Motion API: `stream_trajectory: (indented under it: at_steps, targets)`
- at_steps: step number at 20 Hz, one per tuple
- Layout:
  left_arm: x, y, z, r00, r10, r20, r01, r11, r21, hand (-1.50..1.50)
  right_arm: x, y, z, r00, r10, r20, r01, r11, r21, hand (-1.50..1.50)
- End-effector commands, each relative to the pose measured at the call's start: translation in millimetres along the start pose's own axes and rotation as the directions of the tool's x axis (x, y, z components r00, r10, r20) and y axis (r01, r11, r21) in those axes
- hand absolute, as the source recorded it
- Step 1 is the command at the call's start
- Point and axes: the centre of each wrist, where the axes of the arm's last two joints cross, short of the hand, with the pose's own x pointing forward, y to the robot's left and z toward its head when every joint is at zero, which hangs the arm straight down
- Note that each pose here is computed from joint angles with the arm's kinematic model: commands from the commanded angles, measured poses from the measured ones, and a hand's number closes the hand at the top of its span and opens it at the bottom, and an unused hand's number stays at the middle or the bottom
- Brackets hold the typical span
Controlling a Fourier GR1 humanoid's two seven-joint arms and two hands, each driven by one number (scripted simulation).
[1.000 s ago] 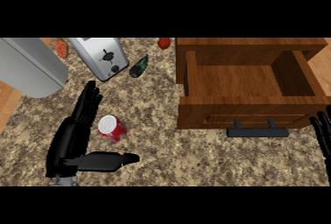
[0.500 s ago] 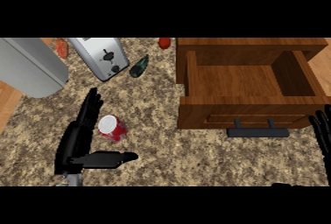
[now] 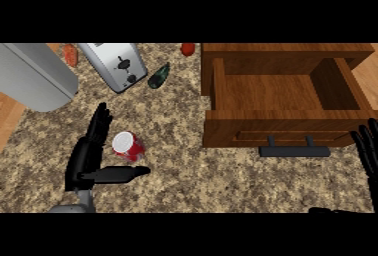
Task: Pick up the can, place it into the drawer and close the drawer
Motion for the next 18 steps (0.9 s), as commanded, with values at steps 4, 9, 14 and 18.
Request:
stream_trajectory:
  at_steps: [4,9,14,18]
  targets:
    - [-49.8,19.6,13.2,1.0,0.004,-0.021,-0.004,1.0,0.022,-1.5,10.8,2.6,3.3,1.0,-0.024,0.007,0.024,1.0,0.007,-1.5]
    - [-55.8,10.7,2.0,0.999,-0.026,-0.028,0.027,1.0,0.013,-1.5,-1.4,0.5,4.0,1.0,0.003,0.008,-0.003,1.0,-0.01,-1.5]
    - [-68.2,35.7,13.7,0.998,-0.047,-0.041,0.048,0.999,0.012,-1.5,5.5,5.7,8.8,1.0,-0.016,0.011,0.016,1.0,0.0,-1.5]
    - [-72.4,34.8,6.1,0.998,-0.036,-0.059,0.037,0.999,0.019,-1.5,4.9,0.3,4.3,1.0,0.008,0.012,-0.008,1.0,-0.015,-1.5]
